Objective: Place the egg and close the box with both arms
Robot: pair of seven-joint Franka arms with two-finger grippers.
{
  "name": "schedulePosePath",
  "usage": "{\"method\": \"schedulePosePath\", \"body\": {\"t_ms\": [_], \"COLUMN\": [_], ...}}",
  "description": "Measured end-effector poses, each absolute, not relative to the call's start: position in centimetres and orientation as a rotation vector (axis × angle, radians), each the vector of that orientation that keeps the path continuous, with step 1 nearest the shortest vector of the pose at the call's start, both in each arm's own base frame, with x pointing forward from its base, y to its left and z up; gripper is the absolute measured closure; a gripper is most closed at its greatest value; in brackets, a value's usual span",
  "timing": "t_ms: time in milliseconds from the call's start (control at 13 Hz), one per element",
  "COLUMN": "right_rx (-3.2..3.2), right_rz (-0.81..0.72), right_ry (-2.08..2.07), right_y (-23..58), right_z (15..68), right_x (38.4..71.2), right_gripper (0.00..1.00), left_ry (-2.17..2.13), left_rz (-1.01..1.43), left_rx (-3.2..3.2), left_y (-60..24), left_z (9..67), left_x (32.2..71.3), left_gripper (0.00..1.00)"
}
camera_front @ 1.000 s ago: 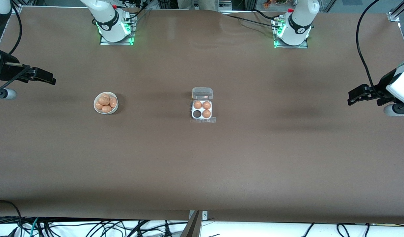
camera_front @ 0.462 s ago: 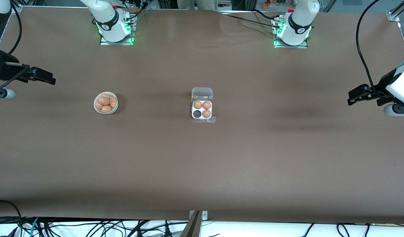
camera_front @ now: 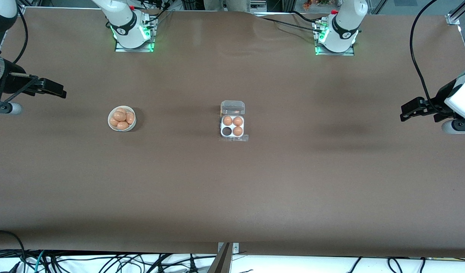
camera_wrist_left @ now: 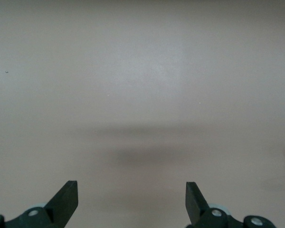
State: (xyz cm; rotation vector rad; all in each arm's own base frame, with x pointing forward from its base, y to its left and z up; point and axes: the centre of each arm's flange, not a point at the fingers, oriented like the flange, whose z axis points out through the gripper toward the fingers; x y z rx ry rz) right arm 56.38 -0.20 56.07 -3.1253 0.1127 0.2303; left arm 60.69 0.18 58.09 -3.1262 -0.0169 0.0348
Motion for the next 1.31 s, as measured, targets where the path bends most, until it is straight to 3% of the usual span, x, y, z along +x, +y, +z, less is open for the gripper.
{"method": "schedulePosePath", "body": {"t_ms": [308,692,1308], "right_rx": [-3.138,-3.135,-3.117], "right_rz": [0.199,0.199,0.211], "right_ry": [0.077,0.078,0.070], "right_y": [1.6,1.5,1.9], "right_z": [50.8,39.5,28.5], "right_x": [53.3,51.9,52.3], "right_gripper": [0.00,0.00,0.00], "left_ry": [-0.018,-0.019,-0.016], "left_rz": [0.035,0.035,0.035], "left_rx": [-3.126,-3.126,-3.126], "left_y": [0.2,0.3,0.3], "left_z": [58.1,58.1,58.1], "left_x": [60.7,60.7,60.7], "left_gripper": [0.00,0.00,0.00]}}
